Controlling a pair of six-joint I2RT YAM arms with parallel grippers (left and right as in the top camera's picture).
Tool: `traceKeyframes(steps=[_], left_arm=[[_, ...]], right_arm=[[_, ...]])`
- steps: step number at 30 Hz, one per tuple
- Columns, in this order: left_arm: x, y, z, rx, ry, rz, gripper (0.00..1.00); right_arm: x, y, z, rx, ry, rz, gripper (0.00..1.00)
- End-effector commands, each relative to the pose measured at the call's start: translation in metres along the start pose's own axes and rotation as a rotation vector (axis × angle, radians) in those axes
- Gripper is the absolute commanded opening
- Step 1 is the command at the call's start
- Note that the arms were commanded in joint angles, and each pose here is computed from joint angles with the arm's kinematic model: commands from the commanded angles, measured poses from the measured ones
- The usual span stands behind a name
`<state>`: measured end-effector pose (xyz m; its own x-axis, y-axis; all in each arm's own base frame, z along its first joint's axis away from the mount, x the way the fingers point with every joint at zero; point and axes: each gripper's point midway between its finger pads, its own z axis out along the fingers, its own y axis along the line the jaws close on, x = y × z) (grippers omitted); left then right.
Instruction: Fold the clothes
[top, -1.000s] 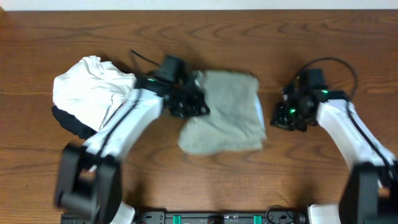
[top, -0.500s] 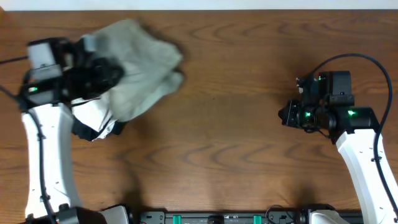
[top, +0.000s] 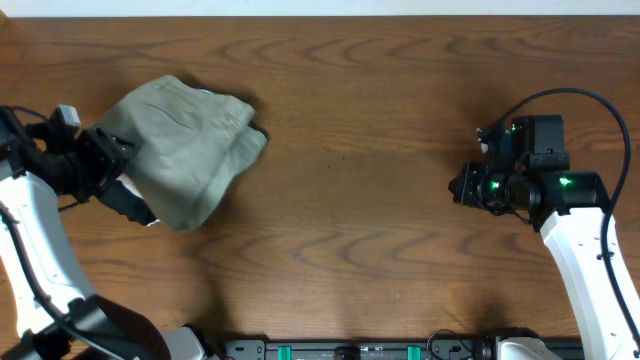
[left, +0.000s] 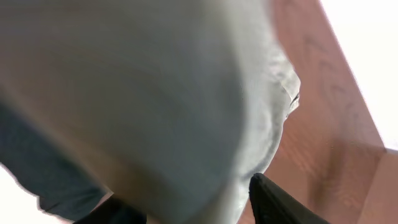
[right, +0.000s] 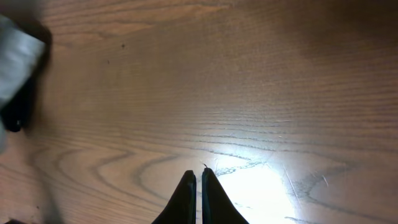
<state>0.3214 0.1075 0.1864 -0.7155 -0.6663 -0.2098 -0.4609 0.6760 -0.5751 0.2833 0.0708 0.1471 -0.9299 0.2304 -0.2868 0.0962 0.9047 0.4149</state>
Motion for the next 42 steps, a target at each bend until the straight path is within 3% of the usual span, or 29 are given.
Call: traceKeyframes(steps=[1,7,12,15,19,22,25,28,29,34,36,37,40,41,42], left_arm=[[-0.004,0.015,-0.009,-0.067,-0.022,0.000,0.55],[-0.013,0.010,-0.068,-0.076,-0.197,0.004,0.58],[-0.001,-0.021,-0.103,-0.057,-0.314,0.115,0.57],[0.011,-0.052,-0.109,-0.004,-0.333,0.252,0.44],[0.026,-0.083,-0.089,0.039,-0.265,0.455,0.28],[0.041,-0.091,-0.063,0.043,-0.150,0.518,0.19],[0.080,-0.121,-0.047,0.170,-0.013,0.687,0.14],[0.110,-0.135,-0.046,0.158,0.035,0.814,0.15],[0.119,-0.136,-0.050,0.127,0.032,0.854,0.17],[0.144,-0.128,-0.091,-0.014,-0.100,0.907,0.48],[0.144,-0.113,-0.114,-0.097,-0.196,0.864,0.59],[0.146,-0.108,-0.125,-0.113,-0.242,0.842,0.63],[0.161,-0.102,-0.149,-0.091,-0.314,0.834,0.74],[0.167,-0.099,-0.155,-0.085,-0.329,0.837,0.83],[0.171,-0.096,-0.160,-0.080,-0.340,0.839,1.00]], right_arm=[[0.000,-0.001,-0.003,0.010,-0.004,0.021,0.05],[0.007,-0.003,-0.004,0.019,0.024,0.027,0.05],[0.006,-0.003,-0.004,0.018,0.021,0.026,0.06],[0.004,-0.002,-0.004,0.016,0.014,0.024,0.07],[0.001,-0.001,-0.003,0.011,-0.001,0.019,0.09],[-0.001,0.001,-0.003,0.001,-0.007,0.022,0.10],[-0.003,0.010,-0.006,-0.046,-0.012,-0.073,0.15],[-0.006,0.027,-0.021,-0.115,-0.045,-0.207,0.22],[-0.007,0.033,-0.028,-0.129,-0.062,-0.234,0.24],[-0.010,0.055,-0.082,-0.158,-0.204,-0.332,0.38],[-0.008,0.063,-0.103,-0.169,-0.274,-0.361,0.63],[-0.006,0.065,-0.113,-0.174,-0.307,-0.376,0.99],[0.004,0.071,-0.136,-0.187,-0.383,-0.408,0.99],[0.009,0.072,-0.143,-0.190,-0.400,-0.415,0.99],[0.013,0.073,-0.148,-0.192,-0.413,-0.421,0.99]])
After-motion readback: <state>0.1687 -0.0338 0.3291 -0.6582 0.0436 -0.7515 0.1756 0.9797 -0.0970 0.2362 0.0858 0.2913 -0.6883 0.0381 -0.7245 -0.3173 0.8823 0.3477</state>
